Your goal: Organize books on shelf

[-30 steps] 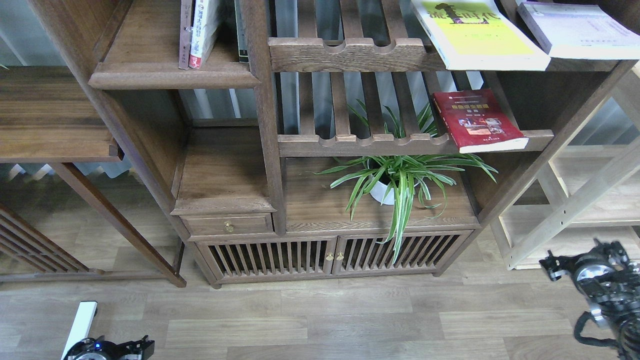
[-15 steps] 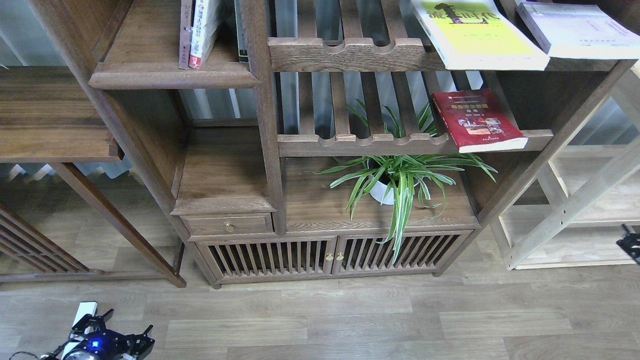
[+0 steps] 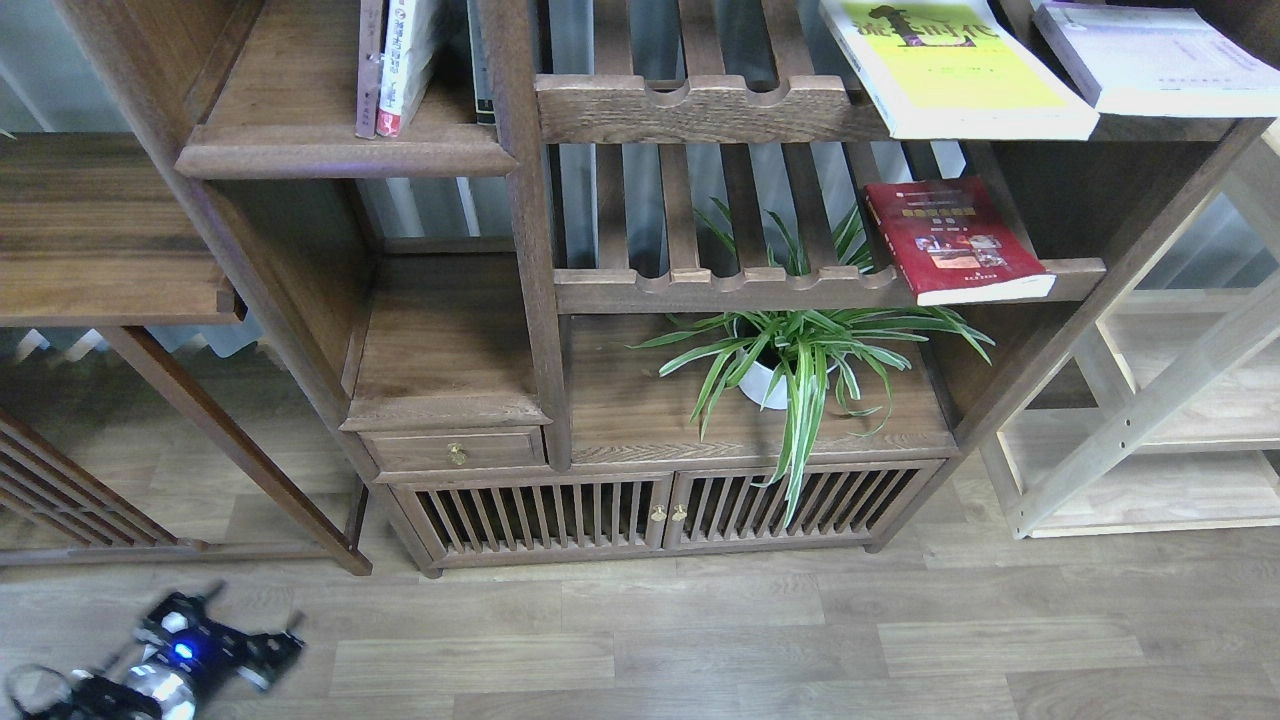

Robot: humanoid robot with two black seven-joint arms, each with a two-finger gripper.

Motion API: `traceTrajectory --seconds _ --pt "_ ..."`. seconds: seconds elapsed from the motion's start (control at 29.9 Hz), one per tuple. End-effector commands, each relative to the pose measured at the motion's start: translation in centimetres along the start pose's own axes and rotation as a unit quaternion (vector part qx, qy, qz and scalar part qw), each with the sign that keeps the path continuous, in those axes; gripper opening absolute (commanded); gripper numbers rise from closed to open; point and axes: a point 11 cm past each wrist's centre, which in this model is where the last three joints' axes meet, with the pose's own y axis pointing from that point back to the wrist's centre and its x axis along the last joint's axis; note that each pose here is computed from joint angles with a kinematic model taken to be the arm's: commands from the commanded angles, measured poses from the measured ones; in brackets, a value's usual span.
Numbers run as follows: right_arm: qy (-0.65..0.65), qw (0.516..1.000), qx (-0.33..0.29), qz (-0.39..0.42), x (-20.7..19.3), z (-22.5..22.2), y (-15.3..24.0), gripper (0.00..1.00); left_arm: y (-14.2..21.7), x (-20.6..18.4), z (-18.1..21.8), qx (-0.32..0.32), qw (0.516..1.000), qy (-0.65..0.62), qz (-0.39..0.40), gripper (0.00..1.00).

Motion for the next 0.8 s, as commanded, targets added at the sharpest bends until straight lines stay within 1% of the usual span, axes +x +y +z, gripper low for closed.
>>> traceTrajectory --seconds 0.0,0.1,0.2,0.33,0.43,0.54,0.77 --pt "0.018 1.000 0.020 0.010 2.2 -1.1 0.1 1.00 0.3 4.7 2.8 -0.029 0.999 0.031 0.006 1.00" --pt "0.023 0.999 0.045 0.020 3.8 -2.6 0.3 1.00 0.7 8.5 5.7 -0.062 0.997 0.050 0.018 1.00" --pt "0.030 0.997 0.068 0.026 5.0 -4.1 0.3 1.00 1.2 11.2 7.7 -0.081 0.995 0.046 0.026 1.00" --pt "0.068 0.993 0.093 0.030 5.9 -5.4 0.3 1.00 1.4 12.9 10.1 -0.099 0.994 0.035 0.021 1.00" --pt "0.108 0.987 0.113 0.024 6.2 -6.3 0.2 1.00 1.1 13.2 11.9 -0.111 0.994 0.017 0.018 1.00" --pt "0.124 0.984 0.128 0.026 6.5 -7.3 -0.1 1.00 0.4 12.5 14.0 -0.121 0.992 -0.017 0.001 1.00" --pt "0.122 0.982 0.137 0.035 7.1 -8.1 -0.3 1.00 -0.7 9.3 20.9 -0.187 0.981 -0.027 -0.051 1.00"
